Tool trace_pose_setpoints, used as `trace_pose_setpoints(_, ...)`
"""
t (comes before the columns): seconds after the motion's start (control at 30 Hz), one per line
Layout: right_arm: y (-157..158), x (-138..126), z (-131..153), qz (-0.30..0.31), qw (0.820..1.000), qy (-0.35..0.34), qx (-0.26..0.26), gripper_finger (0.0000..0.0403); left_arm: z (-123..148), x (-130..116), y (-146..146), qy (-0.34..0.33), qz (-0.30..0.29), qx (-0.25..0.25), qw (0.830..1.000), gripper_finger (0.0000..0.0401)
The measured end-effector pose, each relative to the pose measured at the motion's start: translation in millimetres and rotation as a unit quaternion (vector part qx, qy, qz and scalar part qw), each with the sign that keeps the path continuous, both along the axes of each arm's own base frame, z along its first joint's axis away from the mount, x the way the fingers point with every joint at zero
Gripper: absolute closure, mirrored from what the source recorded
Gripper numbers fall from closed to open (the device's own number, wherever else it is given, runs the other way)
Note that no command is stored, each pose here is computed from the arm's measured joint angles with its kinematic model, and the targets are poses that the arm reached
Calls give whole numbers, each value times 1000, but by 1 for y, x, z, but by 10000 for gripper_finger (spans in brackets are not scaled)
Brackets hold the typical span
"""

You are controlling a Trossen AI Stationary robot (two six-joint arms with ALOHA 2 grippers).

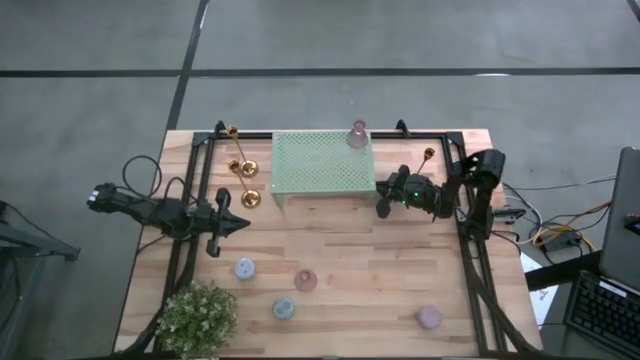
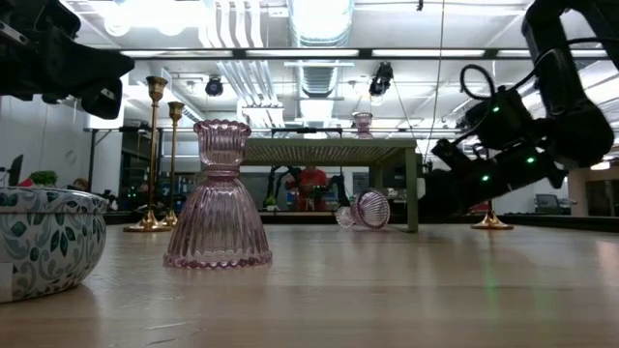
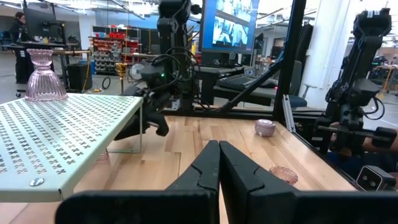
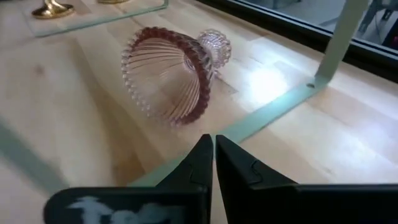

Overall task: Pick & Place candle stick holders
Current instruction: Put the top glass candle holder on the shelf aligned with the other glass candle holder

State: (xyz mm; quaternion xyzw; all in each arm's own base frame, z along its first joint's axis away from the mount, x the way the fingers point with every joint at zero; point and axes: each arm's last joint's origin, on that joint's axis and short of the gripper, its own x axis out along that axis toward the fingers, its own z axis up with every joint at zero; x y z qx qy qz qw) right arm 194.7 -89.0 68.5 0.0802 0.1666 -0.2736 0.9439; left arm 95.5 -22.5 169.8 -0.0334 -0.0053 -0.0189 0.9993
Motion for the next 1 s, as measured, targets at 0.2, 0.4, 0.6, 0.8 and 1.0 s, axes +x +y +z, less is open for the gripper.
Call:
trace_pose_setpoints(0.2, 21, -16, 11, 21, 999, -30, 26, 355, 0, 0, 0, 0, 0, 0, 1000, 394)
trace_pose_setpoints(0.4, 51, -22, 22, 67, 996, -57, 29, 314, 0, 0, 0, 0, 0, 0, 1000, 394)
trace_pose_setpoints(0.6, 90, -20, 30, 86, 992, -78, 47, 271, 0, 0, 0, 0, 0, 0, 1000, 394)
trace_pose_setpoints(0.8, 140, 2, 44, 96, 993, -66, -1, 233, 0, 0, 0, 0, 0, 0, 1000, 394)
trace_pose_setpoints(1.0, 164, 41, 51, 77, 997, -8, -20, 209, 0, 0, 0, 0, 0, 0, 1000, 394)
